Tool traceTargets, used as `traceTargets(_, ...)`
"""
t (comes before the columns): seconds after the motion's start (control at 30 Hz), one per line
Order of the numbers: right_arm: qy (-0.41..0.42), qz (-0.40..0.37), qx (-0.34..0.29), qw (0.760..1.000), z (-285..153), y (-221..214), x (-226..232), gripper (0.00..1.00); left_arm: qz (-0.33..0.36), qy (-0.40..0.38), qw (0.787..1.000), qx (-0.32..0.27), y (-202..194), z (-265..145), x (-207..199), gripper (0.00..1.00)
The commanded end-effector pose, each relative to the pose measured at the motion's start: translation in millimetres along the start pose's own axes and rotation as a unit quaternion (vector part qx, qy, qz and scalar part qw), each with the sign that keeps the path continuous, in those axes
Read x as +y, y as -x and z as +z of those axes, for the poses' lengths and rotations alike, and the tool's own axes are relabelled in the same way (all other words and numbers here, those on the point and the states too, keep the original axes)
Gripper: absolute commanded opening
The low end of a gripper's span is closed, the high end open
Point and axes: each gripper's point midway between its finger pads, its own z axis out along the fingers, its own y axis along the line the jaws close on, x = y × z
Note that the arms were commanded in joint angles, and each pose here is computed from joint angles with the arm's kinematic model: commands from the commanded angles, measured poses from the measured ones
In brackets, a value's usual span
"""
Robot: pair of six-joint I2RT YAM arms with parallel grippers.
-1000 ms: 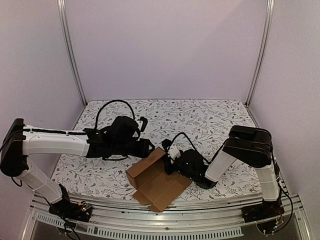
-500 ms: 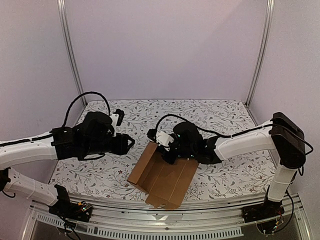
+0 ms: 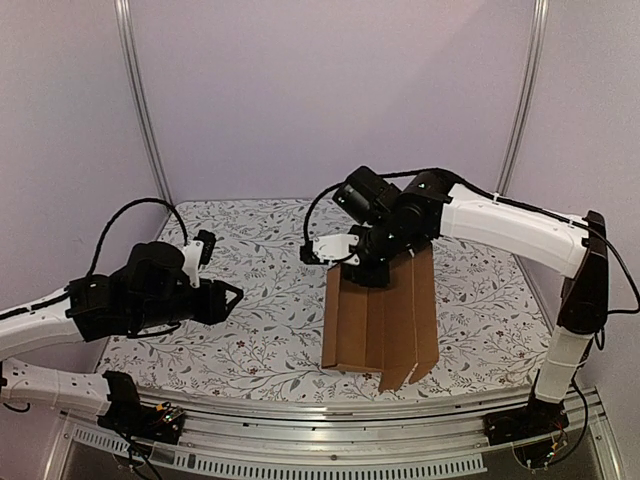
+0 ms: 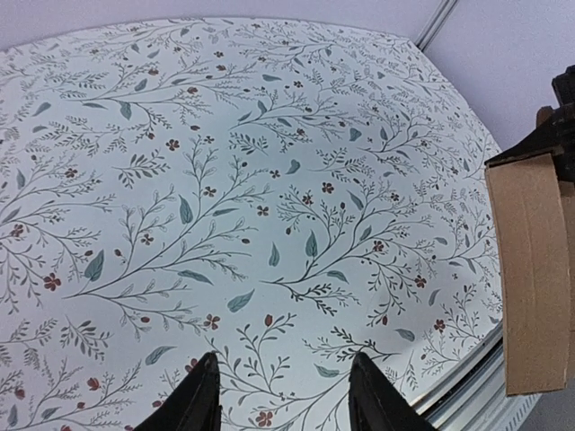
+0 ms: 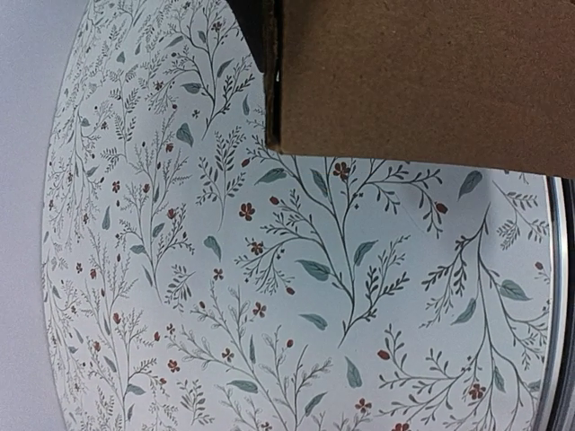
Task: Fold the paper box
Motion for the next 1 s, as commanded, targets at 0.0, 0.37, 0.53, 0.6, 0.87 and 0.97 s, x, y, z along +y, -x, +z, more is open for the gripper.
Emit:
traceTargets(0.0,0.094,-0.049,0.188,0.976,1.6,-74.8,33.3,0.00,-0.003,-0.015,1.000,0.016,-15.3,-1.2,-0.1,0.47)
traceTargets(0.37,0.132,-0.043,0.302,0.943,42.0,-115.0,38.4,0.06,-0.005,-0.043,0.999,0.015,-19.3,-0.1,-7.4,0.47)
traceTargets(0.53,0.146,-0.059,0.335,0.929,60.4,-125.7,42.2,0.11,0.002,-0.036,0.999,0.020,-23.1,4.0,-5.0,0.47)
traceTargets(0.6,0.150,-0.066,0.336,0.927,66.7,-126.5,44.1,0.15,0.005,-0.035,0.999,0.019,-22.4,4.8,-5.2,0.47)
traceTargets(0.87,0.145,-0.079,0.339,0.926,81.7,-129.0,42.7,0.29,0.009,-0.030,0.999,0.019,-20.2,6.4,-5.6,0.47)
traceTargets(0.97,0.119,-0.078,0.336,0.931,77.7,-124.3,32.9,0.36,0.010,-0.026,0.999,0.019,-20.3,6.7,-4.4,0.48)
